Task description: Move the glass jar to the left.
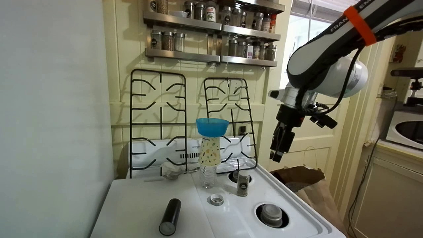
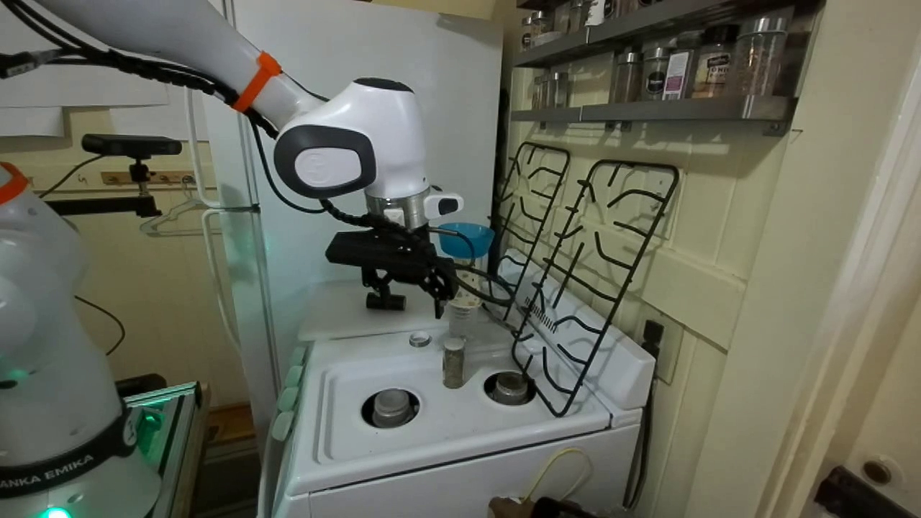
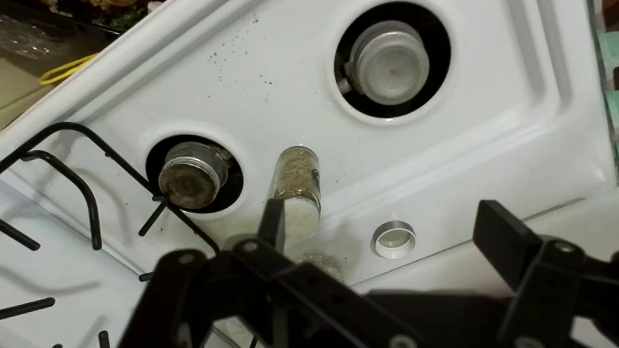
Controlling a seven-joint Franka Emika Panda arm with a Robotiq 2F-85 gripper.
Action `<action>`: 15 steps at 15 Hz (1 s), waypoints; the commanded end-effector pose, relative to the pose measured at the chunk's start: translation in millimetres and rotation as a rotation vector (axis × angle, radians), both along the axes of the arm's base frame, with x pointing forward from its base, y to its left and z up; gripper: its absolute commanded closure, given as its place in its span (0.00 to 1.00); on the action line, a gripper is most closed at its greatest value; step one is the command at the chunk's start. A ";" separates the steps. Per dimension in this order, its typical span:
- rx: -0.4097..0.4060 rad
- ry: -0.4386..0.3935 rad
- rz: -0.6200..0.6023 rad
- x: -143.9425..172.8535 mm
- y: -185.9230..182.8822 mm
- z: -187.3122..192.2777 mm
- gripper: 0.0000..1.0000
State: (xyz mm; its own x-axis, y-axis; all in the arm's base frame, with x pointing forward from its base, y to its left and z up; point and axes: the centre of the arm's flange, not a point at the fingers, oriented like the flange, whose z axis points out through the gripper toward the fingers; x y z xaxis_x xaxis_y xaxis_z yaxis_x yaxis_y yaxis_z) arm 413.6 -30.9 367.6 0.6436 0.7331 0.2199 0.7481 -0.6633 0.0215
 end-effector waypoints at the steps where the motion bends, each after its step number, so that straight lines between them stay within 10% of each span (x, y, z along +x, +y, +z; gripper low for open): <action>1: 0.010 -0.064 -0.016 12.9 -7.8 -20.5 0.00; 9: 0.236 -0.159 -0.014 29.0 2.9 -81.0 0.00; 15: 0.238 -0.184 -0.005 26.9 -10.7 -97.7 0.00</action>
State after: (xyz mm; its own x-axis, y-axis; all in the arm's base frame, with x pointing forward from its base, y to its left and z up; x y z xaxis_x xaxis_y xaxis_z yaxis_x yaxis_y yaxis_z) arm 432.7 -29.4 299.1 0.6001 0.6241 0.5003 0.7312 -0.6816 -0.0268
